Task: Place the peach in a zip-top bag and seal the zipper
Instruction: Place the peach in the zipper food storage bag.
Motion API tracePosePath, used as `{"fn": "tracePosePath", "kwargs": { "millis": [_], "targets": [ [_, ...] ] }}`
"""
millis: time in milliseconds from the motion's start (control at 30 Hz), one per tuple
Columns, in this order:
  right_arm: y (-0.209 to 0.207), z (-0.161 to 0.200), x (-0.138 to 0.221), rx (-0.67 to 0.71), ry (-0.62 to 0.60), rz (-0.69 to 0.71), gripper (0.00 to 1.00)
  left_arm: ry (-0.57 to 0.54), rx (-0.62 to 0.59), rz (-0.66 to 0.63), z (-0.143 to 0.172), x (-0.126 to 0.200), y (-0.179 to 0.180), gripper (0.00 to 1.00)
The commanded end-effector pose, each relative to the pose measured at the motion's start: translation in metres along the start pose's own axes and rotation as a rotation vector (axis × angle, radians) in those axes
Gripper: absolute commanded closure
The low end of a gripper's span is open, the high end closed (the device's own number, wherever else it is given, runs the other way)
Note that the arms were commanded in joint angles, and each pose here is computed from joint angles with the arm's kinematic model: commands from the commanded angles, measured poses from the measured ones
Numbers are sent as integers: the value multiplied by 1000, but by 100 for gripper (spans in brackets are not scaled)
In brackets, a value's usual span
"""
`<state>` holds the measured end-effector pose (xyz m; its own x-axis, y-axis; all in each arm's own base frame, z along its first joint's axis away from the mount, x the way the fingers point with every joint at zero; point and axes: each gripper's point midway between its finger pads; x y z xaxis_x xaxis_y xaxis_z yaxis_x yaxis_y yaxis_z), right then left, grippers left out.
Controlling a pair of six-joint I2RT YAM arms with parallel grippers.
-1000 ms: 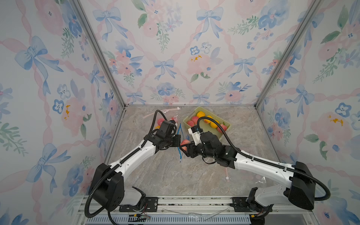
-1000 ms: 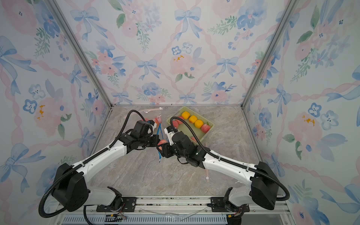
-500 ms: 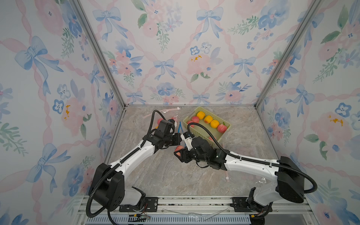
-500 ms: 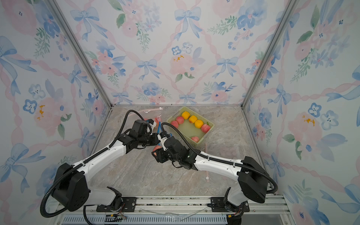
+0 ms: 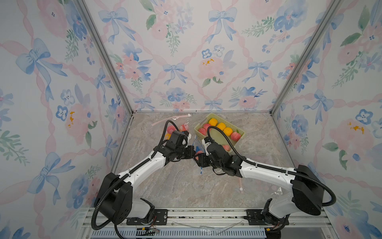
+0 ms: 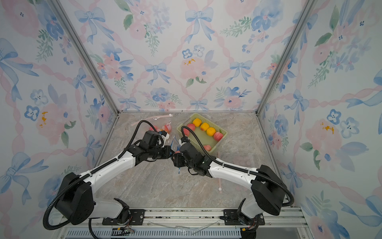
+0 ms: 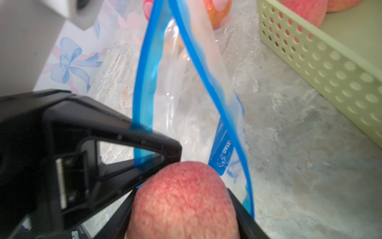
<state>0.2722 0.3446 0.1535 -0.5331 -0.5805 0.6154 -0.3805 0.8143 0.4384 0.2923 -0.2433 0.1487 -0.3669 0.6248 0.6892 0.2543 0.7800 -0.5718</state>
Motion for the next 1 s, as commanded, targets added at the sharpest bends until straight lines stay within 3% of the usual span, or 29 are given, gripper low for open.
{"fn": "tracePosePath", "kwargs": {
  "millis": [0, 367, 633, 967],
  "targets": [
    [-11, -20, 5, -54, -50, 34, 51, 60, -12, 77, 12, -1, -19, 100],
    [-12, -21, 0, 63, 32, 102, 50, 56, -19, 143, 6, 7, -42, 98],
    [-22, 3, -4, 204, 155, 230, 50, 18, 45, 83, -3, 5, -31, 96],
    [-20, 26, -14, 314, 252, 259, 47, 14, 107, 6, 4, -4, 1, 85]
  ]
}}
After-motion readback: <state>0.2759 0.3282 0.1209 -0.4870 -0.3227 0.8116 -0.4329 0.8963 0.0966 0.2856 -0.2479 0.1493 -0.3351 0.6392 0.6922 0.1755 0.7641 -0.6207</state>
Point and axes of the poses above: each gripper's point midway between its finger pads, its own x axis back along the fingers, its own y axis along the line the jaws close on, z = x × y, and after that the axes turned 1 degree about x, right-handed
